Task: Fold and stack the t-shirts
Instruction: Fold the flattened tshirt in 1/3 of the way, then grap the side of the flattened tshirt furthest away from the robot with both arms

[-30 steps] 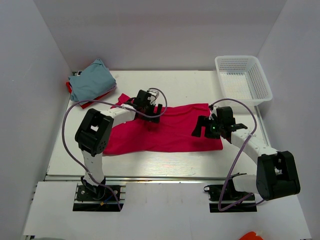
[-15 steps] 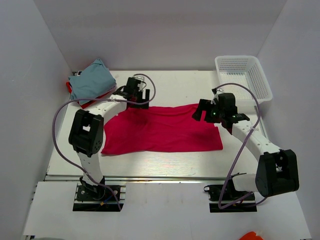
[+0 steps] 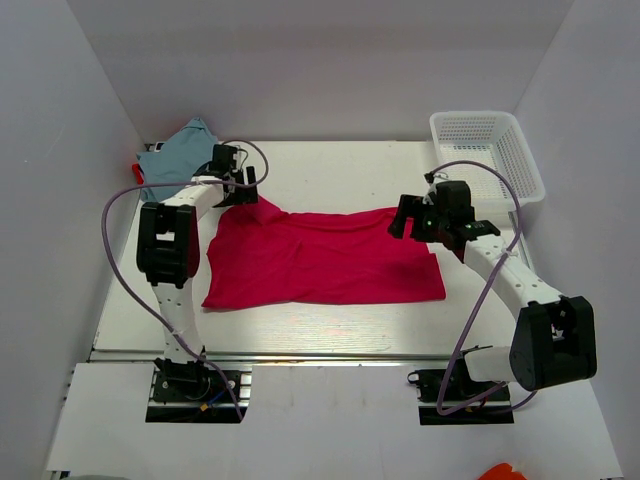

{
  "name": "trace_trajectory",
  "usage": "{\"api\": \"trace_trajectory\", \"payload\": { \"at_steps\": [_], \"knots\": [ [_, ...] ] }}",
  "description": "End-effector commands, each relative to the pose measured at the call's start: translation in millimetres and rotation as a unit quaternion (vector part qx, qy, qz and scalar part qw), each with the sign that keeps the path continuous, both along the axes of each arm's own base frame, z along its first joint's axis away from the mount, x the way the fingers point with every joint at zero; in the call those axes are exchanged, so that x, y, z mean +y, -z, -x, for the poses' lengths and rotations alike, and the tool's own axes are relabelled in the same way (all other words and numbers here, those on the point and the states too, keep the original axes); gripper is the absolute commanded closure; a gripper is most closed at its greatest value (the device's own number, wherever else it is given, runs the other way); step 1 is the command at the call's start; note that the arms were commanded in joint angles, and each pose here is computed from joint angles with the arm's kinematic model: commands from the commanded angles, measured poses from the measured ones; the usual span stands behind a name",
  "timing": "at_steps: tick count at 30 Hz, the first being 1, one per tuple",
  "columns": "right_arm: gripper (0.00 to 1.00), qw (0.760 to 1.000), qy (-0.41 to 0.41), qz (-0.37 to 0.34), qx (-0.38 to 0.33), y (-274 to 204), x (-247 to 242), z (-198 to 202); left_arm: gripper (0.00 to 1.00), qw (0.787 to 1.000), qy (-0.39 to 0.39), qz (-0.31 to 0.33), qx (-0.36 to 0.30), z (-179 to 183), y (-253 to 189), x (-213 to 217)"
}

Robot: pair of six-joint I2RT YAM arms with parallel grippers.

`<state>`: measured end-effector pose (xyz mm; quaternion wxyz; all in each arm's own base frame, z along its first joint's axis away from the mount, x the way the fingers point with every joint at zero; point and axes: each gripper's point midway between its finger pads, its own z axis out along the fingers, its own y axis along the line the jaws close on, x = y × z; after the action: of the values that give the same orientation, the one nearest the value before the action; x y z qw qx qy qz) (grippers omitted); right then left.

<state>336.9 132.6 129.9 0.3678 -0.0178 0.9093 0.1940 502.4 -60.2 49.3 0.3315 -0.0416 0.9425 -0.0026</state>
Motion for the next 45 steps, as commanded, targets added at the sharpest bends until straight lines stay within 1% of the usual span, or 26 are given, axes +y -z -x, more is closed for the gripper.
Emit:
{"api": "trace_trajectory", "payload": {
  "at_steps": [1,4,5,6,8,11,12,15,17,19,20,21,22,23,24,25,27,29,31,35,36,37,38,40,42,45],
  "knots": [
    [0.1,1.0,0.008,0.017,-0.016,-12.4,-5.6,-10.0,0.07,0.998,0.033,0.023,-0.037,-28.9,-22.0,-5.3],
    [0.1,1.0,0.013,0.02,-0.018,-13.5,-7.5,-10.9,0.1,0.998,0.046,0.03,-0.035,-31.1,-14.7,-5.8],
    [0.1,1.0,0.014,0.021,-0.017,-13.0,-8.2,-10.4,0.13,0.997,0.057,0.033,-0.04,-32.9,-16.2,-8.7],
    [0.1,0.999,0.019,0.024,-0.018,-13.6,-9.5,-12.2,0.18,0.996,0.067,0.044,-0.039,-34.5,-15.1,-14.2],
    [0.1,0.999,0.02,0.023,-0.02,-15.1,-9.7,-12.3,0.23,0.995,0.079,0.048,-0.032,-33.2,-8.9,-17.6],
    [0.1,0.999,0.021,0.021,-0.014,-12.2,-9.1,-11.6,0.28,0.995,0.084,0.054,-0.027,-32.7,-6.7,-20.0],
    [0.1,0.999,0.019,0.02,-0.015,-12.8,-8.5,-12.0,0.32,0.995,0.084,0.054,-0.027,-32.7,-6.7,-20.0],
    [0.1,1.0,0.022,0.02,-0.009,-8.4,-8.7,-12.7,0.38,0.994,0.087,0.058,-0.026,-32.3,-6.8,-21.9],
    [0.1,1.0,0.022,0.018,-0.004,-6.0,-7.3,-12.8,0.51,0.994,0.09,0.062,-0.021,-31.3,-1.5,-23.6],
    [0.1,1.0,0.02,0.02,-0.001,-4.2,-7.9,-12.5,0.58,0.993,0.099,0.061,-0.025,-34.3,-7.6,-25.3],
    [0.1,1.0,0.019,0.02,-0.002,-5.1,-7.4,-12.4,0.58,0.993,0.098,0.061,-0.011,-30.2,1.5,-24.8],
    [0.1,1.0,0.021,0.021,-0.004,-5.9,-8.5,-13.5,0.58,0.995,0.09,0.051,-0.012,-35.1,-0.4,-20.8],
    [0.1,1.0,0.02,0.021,-0.002,-5.2,-7.2,-12.8,0.53,0.995,0.086,0.046,-0.003,-31.3,2.3,-18.2],
    [0.1,1.0,0.021,0.021,-0.004,-5.9,-7.6,-13.2,0.53,0.996,0.082,0.042,-0.01,-35.5,-2.6,-16.5],
    [0.1,1.0,0.021,0.022,-0.004,-6.3,-8.5,-13.6,0.49,0.997,0.071,0.034,-0.004,-34.1,-0.9,-7.9],
    [0.1,1.0,0.02,0.022,-0.003,-5.2,-8.0,-13.4,0.41,0.997,0.068,0.03,-0.005,-34.4,-0.8,-6.0],
    [0.1,1.0,0.019,0.025,-0.005,-5.0,-8.3,-14.2,0.33,0.999,0.051,0.015,0.0,-32.8,3.4,5.8],
    [0.1,1.0,0.019,0.025,-0.002,-4.6,-8.2,-14.5,0.3,0.999,0.037,0.013,0.01,-27.9,10.7,15.2],
    [0.1,1.0,0.019,0.025,-0.002,-3.7,-7.9,-15.8,0.3,0.999,0.035,0.018,0.01,-28.2,10.7,19.3],
    [0.1,0.999,0.016,0.027,0.006,0.6,-7.1,-16.1,0.31,0.997,0.054,0.057,0.004,-31.9,12.0,8.7],
    [0.1,0.999,0.016,0.027,0.006,1.6,-7.3,-15.7,0.35,0.997,0.057,0.06,0.004,-33.6,13.3,6.9],
    [0.1,0.999,0.016,0.027,0.006,1.3,-6.7,-17.6,0.35,0.997,0.057,0.06,0.004,-33.7,13.3,6.9],
    [0.1,0.999,0.016,0.027,0.006,0.3,-6.6,-18.0,0.39,0.996,0.062,0.066,0.004,-35.2,14.4,4.2],
    [0.1,1.0,0.015,0.027,0.006,1.8,-6.3,-18.5,0.43,0.996,0.061,0.071,0.003,-37.0,17.6,6.9],
    [0.1,0.999,0.015,0.028,0.008,2.4,-6.4,-18.4,0.51,0.994,0.07,0.082,0.004,-36.2,16.9,1.9],
    [0.1,0.999,0.013,0.027,0.01,3.4,-5.9,-18.2,0.52,0.992,0.086,0.093,-0.008,-40.1,13.2,-3.9]
  ]
}}
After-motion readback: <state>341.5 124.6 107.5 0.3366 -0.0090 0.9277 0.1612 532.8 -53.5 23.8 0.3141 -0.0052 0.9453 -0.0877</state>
